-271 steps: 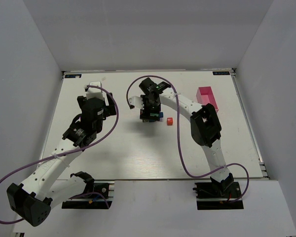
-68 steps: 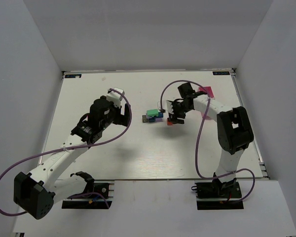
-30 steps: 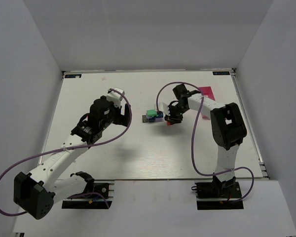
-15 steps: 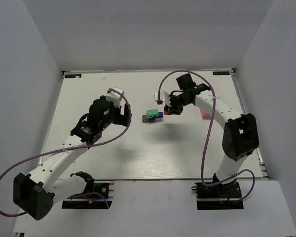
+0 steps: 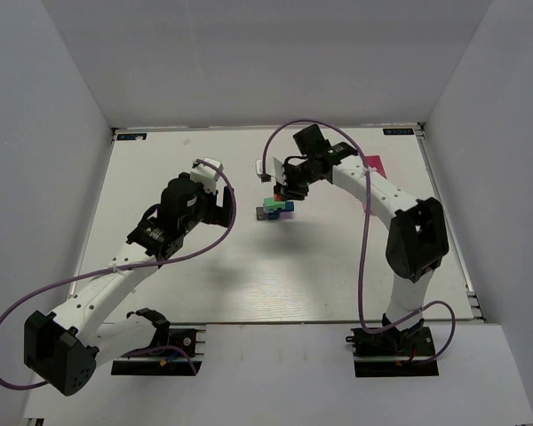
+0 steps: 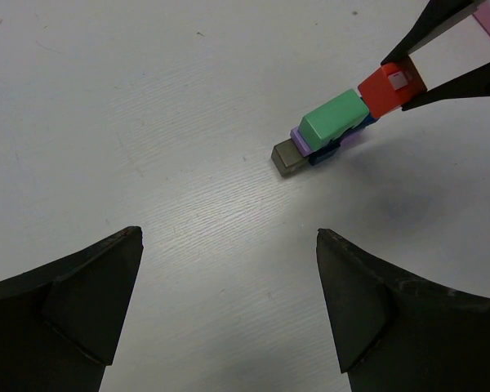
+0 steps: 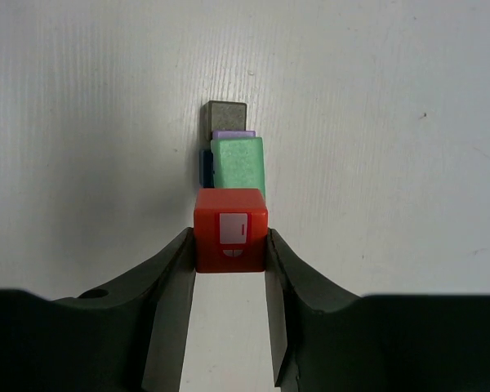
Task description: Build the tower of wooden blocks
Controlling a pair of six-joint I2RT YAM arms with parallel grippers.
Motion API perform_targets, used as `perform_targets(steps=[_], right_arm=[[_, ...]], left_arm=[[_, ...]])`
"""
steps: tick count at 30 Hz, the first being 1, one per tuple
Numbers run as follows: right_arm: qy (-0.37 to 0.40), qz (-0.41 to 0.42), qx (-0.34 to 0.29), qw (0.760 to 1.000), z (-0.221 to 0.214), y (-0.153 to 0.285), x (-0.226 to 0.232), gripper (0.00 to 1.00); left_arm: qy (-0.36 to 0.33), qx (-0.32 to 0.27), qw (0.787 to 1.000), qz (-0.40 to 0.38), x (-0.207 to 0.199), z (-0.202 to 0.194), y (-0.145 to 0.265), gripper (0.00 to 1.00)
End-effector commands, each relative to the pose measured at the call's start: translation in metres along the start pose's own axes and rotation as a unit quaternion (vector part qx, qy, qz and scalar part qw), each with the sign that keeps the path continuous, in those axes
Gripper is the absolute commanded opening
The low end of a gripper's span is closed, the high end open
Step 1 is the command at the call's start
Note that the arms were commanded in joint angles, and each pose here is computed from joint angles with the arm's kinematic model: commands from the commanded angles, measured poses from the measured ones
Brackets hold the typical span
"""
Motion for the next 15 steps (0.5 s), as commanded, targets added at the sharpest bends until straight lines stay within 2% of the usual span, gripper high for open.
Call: perform_targets(steps=[1,15], right_arm=[[-0.003,0.004,0.005,1.000,0.009,-0.003,-0.004,0.18],[0.004,0.013,0.034,0.999,0.012,-0.031,-0.005,0.18]], left_arm=[[-0.001,-0.025,1.000,0.013,0.006,0.018,0.009,0.97],[-0.001,-0.025,1.000,0.013,0.006,0.018,0.009,0.97]])
Point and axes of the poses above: each gripper's point midway between its finger pads, its own y axis back along the fingers, its own x axis along the line the jaws close on, z = x × y, the point moved 3 cm from there along y, back along the fingers, and after that the axes turned 6 degrees about -y, right-handed, at the moved point
